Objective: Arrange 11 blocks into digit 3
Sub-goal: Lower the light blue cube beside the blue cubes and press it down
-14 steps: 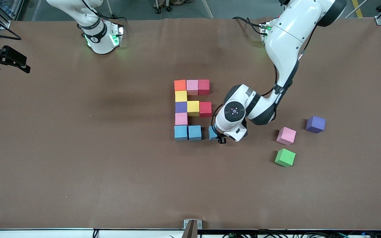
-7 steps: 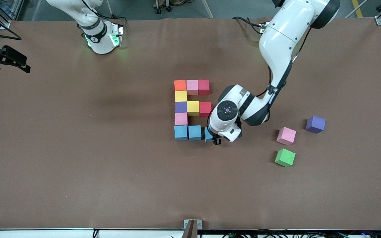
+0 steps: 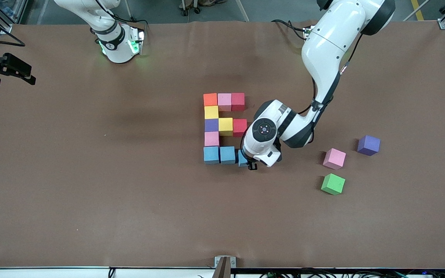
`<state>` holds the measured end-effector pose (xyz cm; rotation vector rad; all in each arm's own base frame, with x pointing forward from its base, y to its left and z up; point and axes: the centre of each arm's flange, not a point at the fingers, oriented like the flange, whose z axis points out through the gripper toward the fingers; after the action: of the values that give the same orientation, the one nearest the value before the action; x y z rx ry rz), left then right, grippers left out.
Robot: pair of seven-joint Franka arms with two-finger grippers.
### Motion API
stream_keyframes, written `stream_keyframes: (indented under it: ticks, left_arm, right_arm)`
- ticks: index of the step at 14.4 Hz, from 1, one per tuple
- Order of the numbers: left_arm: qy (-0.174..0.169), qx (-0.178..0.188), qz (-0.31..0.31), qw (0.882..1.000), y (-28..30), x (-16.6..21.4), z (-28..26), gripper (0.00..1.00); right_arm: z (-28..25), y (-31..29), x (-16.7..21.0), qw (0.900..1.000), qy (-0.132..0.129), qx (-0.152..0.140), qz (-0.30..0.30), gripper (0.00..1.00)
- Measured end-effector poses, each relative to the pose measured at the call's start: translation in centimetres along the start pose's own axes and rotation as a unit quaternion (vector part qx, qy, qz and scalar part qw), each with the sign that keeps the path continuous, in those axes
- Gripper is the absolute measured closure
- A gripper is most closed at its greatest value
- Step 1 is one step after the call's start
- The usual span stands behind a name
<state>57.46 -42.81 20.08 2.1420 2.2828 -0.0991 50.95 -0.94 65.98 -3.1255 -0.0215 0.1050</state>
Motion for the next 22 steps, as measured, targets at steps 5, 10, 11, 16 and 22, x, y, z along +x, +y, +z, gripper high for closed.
stream_keyframes:
  ticks: [5, 10, 11, 16, 22]
  left_arm:
    - [0.005, -0.005, 0.014, 1.000, -0.6, -0.8, 0.1, 0.46]
    - [0.005, -0.005, 0.019, 1.000, -1.1, -1.4, 0.1, 0.46]
    - [0.005, -0.005, 0.020, 1.000, -1.2, -1.5, 0.2, 0.46]
    - [0.006, -0.005, 0.020, 1.000, -1.1, -1.6, 0.2, 0.46]
    - [0.008, -0.003, 0.023, 1.000, -1.2, -1.5, 0.5, 0.33]
  right_arm:
    - [0.0, 0.0, 0.0, 1.000, 0.000, 0.000, 0.000, 0.00]
    - [0.0, 0.1, 0.0, 1.000, 0.000, 0.000, 0.001, 0.00]
    - [0.0, 0.1, 0.0, 1.000, -0.001, 0.000, 0.001, 0.00]
    - [0.0, 0.3, 0.0, 1.000, -0.002, 0.001, 0.003, 0.00]
    - [0.0, 0.4, -0.1, 1.000, -0.003, 0.001, 0.003, 0.00]
